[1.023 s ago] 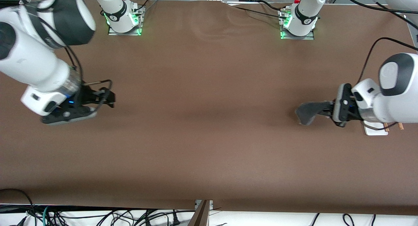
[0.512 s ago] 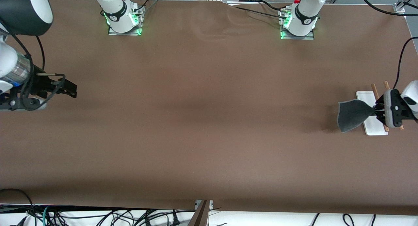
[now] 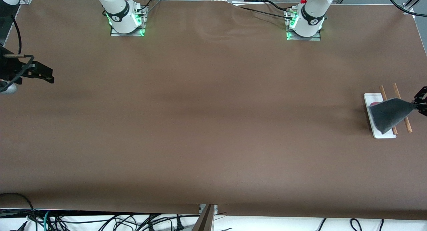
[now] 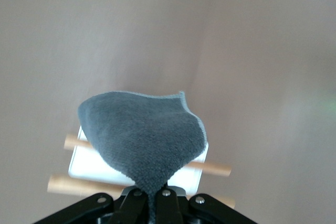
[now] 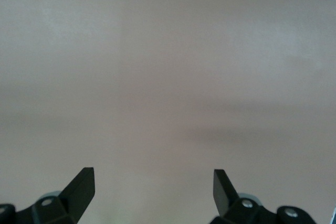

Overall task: Pass towel and hang on rack
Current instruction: 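Lower the towel onto the rods with the left gripper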

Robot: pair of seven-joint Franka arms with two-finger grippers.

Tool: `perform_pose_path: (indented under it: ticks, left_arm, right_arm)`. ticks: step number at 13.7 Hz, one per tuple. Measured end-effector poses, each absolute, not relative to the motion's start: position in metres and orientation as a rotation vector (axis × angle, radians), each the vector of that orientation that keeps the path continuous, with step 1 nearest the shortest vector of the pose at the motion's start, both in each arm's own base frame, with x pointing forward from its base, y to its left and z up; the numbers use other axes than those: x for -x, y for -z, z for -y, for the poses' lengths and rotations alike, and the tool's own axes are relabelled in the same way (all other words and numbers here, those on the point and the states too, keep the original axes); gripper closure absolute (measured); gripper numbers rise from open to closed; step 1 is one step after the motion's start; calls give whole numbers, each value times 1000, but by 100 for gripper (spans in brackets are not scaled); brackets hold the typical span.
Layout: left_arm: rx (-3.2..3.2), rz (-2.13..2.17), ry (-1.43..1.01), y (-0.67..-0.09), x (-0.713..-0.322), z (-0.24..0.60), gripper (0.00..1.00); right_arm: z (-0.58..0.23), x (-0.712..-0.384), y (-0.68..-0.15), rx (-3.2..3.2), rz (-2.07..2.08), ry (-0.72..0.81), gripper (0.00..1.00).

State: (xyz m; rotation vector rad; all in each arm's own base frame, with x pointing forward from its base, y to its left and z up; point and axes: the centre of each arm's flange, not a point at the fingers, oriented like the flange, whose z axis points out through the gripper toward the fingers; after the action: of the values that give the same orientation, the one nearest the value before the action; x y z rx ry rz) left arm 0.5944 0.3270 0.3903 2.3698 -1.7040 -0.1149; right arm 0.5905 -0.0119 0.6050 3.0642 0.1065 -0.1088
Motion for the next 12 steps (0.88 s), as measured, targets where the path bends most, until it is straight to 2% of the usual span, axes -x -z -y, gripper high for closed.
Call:
perform_pose_path:
  ticks: [5,12]
  left_arm:
    - [-2399,1671,131,-338,-574,-386,97]
    - [-2462,1635,118,-322,-562,-418,97]
  right_arm:
    - [19,-576,-602,-3063,-85,167,0]
    - [19,-575,-601,-3062,-167,182,0]
